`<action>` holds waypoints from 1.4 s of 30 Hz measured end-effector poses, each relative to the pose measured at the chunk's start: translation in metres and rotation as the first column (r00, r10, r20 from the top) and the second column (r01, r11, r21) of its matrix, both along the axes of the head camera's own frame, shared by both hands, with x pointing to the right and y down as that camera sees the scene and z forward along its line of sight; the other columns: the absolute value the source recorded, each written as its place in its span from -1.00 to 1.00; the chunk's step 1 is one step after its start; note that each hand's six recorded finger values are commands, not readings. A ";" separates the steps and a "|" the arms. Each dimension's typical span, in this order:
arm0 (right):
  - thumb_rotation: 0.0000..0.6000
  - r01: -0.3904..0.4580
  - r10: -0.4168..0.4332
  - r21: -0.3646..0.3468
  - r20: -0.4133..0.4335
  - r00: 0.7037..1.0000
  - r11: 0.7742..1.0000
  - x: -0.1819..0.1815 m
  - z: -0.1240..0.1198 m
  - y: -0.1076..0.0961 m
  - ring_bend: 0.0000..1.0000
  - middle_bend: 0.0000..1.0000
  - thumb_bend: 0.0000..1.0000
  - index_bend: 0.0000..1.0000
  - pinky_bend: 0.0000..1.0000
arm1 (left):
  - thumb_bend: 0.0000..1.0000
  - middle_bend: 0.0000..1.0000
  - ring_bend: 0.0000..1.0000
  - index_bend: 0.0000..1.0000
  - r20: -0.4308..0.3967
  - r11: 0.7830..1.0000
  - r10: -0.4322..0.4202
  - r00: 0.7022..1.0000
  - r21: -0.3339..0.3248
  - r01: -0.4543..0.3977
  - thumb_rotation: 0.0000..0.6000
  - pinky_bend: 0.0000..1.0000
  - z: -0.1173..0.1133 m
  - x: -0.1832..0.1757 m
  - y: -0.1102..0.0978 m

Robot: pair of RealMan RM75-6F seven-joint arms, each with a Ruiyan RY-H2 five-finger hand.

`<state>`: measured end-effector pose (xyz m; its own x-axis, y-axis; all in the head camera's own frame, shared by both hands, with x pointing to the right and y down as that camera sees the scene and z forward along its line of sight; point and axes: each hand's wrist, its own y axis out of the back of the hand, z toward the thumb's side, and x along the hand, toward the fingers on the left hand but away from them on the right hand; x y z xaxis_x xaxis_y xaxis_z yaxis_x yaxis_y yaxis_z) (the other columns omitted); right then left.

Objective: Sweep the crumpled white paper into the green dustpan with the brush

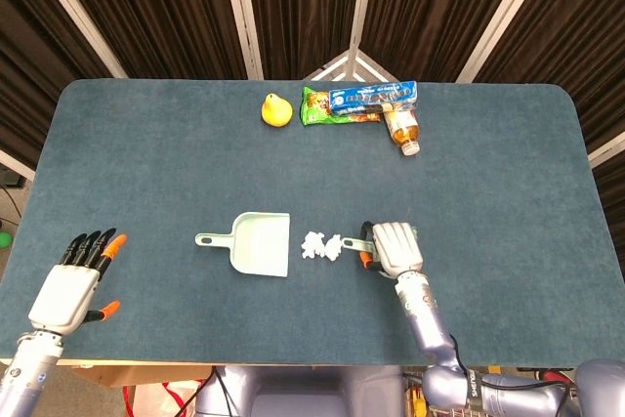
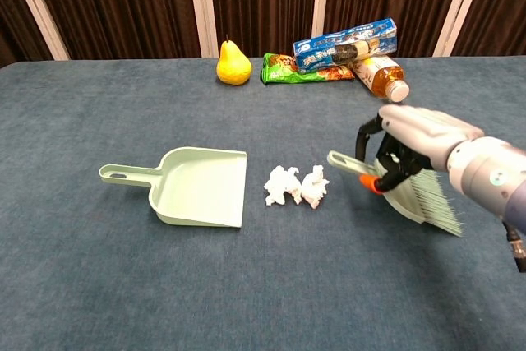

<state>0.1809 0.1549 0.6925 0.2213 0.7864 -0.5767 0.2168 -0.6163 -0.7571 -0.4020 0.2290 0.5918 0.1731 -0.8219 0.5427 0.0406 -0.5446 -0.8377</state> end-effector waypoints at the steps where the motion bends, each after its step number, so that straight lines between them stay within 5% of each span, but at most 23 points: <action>1: 1.00 -0.002 0.002 0.006 0.013 1.000 1.000 -0.001 -0.005 -0.003 0.85 0.77 0.33 0.84 0.71 | -1.00 -1.00 -1.00 -1.00 0.004 1.000 0.007 1.000 0.004 -0.007 1.00 -0.92 0.000 0.002 -0.002; 7: 1.00 -0.021 0.019 0.024 0.073 0.997 0.999 -0.005 -0.030 -0.018 0.85 0.77 0.34 0.84 0.71 | -1.00 -1.00 -0.97 -0.97 0.018 0.999 0.040 0.999 0.008 -0.040 1.00 -0.77 0.002 0.021 -0.022; 12: 1.00 -0.040 0.037 0.033 0.087 0.995 0.999 -0.002 -0.043 -0.027 0.85 0.77 0.34 0.84 0.71 | -0.97 -0.84 -0.72 -0.83 0.048 0.998 0.071 0.996 0.000 -0.071 1.00 -0.48 0.007 0.039 -0.044; 28: 1.00 -0.074 0.070 0.046 0.088 0.994 0.996 0.007 -0.057 -0.040 0.85 0.77 0.35 0.85 0.71 | -0.46 0.78 0.78 -0.23 0.154 0.993 0.120 0.981 -0.014 -0.120 1.00 0.81 0.042 0.106 -0.099; 36: 1.00 -0.084 0.080 0.040 0.085 0.993 0.996 0.012 -0.058 -0.042 0.85 0.77 0.35 0.86 0.71 | -0.30 0.93 0.93 -0.20 0.151 0.988 0.069 0.986 -0.150 -0.046 1.00 0.99 0.078 0.141 -0.092; 42: 1.00 -0.082 0.078 0.045 0.085 0.993 0.996 0.014 -0.058 -0.043 0.85 0.77 0.35 0.86 0.71 | -0.21 0.95 0.95 -0.19 0.160 0.984 0.062 0.985 -0.177 -0.033 1.00 1.00 0.097 0.165 -0.090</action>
